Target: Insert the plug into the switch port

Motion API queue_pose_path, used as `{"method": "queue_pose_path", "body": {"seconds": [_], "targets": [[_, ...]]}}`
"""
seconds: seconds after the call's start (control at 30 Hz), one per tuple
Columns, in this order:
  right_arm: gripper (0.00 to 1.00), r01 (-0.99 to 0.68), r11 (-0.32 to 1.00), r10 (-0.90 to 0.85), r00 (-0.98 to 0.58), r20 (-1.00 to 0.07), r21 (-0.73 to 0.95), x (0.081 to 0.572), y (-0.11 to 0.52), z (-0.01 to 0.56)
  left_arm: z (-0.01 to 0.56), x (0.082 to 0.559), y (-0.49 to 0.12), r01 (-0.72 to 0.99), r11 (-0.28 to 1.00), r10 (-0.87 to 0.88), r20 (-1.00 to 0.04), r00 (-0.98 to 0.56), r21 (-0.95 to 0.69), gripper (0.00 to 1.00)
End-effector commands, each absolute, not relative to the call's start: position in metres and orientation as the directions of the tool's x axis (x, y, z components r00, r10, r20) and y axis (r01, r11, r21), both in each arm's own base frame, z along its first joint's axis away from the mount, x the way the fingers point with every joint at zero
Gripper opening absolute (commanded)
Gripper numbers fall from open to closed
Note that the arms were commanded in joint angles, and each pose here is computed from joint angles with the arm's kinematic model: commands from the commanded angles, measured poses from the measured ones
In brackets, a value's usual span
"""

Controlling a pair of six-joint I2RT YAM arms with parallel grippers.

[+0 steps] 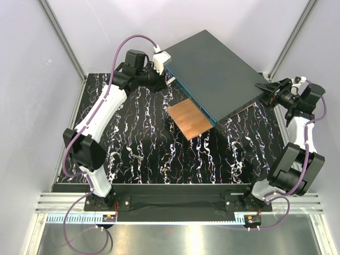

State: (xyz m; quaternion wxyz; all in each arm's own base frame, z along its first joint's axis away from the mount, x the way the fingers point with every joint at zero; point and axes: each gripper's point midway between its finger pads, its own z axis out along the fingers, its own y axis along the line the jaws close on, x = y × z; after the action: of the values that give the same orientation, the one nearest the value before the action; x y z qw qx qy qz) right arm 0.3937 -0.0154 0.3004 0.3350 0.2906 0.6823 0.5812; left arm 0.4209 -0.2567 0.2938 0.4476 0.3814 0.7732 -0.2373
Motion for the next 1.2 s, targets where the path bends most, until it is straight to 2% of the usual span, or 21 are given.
{"method": "queue_pose_path", "body": {"seconds": [0.0,0.03,0.07,0.17,0.2,0.27,0.33,0.37,0.43,0.47,0.57,0.63,0.67,0.77,0.8,0.87,1.1,1.17], "targets": [[0.10,-0.027,0.251,0.763,-0.609,-0.215,0.968,0.399,-0.010,0.295,0.326,0.423,-0.265,0.821,0.572,0.325,-0.918,-0.229,-0.002,0.00],[0.18,-0.033,0.267,0.758,-0.609,-0.231,0.963,0.398,-0.011,0.296,0.328,0.419,-0.264,0.823,0.568,0.318,-0.924,-0.213,0.005,0.00],[0.32,-0.067,0.306,0.749,-0.599,-0.283,0.950,0.399,-0.013,0.308,0.327,0.416,-0.264,0.826,0.563,0.316,-0.926,-0.207,0.007,0.00],[0.51,-0.047,0.415,0.731,-0.578,-0.363,0.909,0.393,-0.024,0.309,0.334,0.399,-0.259,0.843,0.537,0.325,-0.929,-0.178,0.027,0.00],[0.65,-0.039,0.481,0.726,-0.542,-0.423,0.876,0.391,-0.041,0.318,0.335,0.396,-0.256,0.845,0.534,0.339,-0.926,-0.167,0.044,0.00],[0.80,-0.017,0.545,0.725,-0.492,-0.481,0.839,0.385,-0.066,0.337,0.339,0.379,-0.249,0.859,0.508,0.363,-0.919,-0.151,0.060,0.00],[0.86,-0.023,0.676,0.656,-0.436,-0.617,0.736,0.386,-0.085,0.351,0.339,0.364,-0.243,0.872,0.486,0.377,-0.913,-0.157,0.051,0.00],[0.87,-0.057,0.739,0.604,-0.385,-0.698,0.671,0.384,-0.089,0.379,0.343,0.354,-0.244,0.886,0.461,0.368,-0.918,-0.144,0.045,0.00],[0.93,-0.092,0.786,0.557,-0.322,-0.766,0.611,0.382,-0.090,0.405,0.355,0.337,-0.240,0.893,0.447,0.344,-0.932,-0.110,0.059,0.00],[0.93,-0.164,0.802,0.521,-0.279,-0.807,0.574,0.380,-0.083,0.430,0.360,0.330,-0.241,0.896,0.442,0.320,-0.941,-0.108,0.047,0.00],[0.89,-0.274,0.744,0.526,-0.324,-0.787,0.610,0.384,-0.043,0.450,0.378,0.318,-0.240,0.898,0.437,0.285,-0.955,-0.078,0.057,0.00],[0.85,-0.340,0.697,0.519,-0.369,-0.771,0.632,0.389,-0.012,0.450,0.388,0.316,-0.242,0.898,0.438,0.256,-0.964,-0.078,0.043,0.00],[0.85,-0.396,0.657,0.488,-0.425,-0.762,0.641,0.390,0.028,0.440,0.390,0.316,-0.244,0.897,0.441,0.237,-0.967,-0.094,0.021,0.00],[0.76,-0.499,0.558,0.457,-0.482,-0.747,0.663,0.400,0.093,0.433,0.396,0.318,-0.250,0.894,0.448,0.212,-0.974,-0.086,0.019,0.00],[0.75,-0.484,0.500,0.478,-0.537,-0.695,0.718,0.401,0.108,0.431,0.396,0.317,-0.253,0.896,0.443,0.210,-0.974,-0.083,0.019,0.00],[0.73,-0.521,0.415,0.445,-0.598,-0.666,0.746,0.406,0.147,0.426,0.393,0.319,-0.257,0.898,0.441,0.204,-0.974,-0.095,0.005,0.00],[0.74,-0.585,0.279,0.268,-0.714,-0.647,0.762,0.390,0.259,0.414,0.390,0.319,-0.272,0.905,0.424,0.191,-0.975,-0.117,-0.025,0.00],[0.74,-0.584,0.265,0.244,-0.729,-0.639,0.767,0.392,0.274,0.409,0.389,0.318,-0.273,0.906,0.422,0.199,-0.974,-0.110,-0.016,0.00]]}}
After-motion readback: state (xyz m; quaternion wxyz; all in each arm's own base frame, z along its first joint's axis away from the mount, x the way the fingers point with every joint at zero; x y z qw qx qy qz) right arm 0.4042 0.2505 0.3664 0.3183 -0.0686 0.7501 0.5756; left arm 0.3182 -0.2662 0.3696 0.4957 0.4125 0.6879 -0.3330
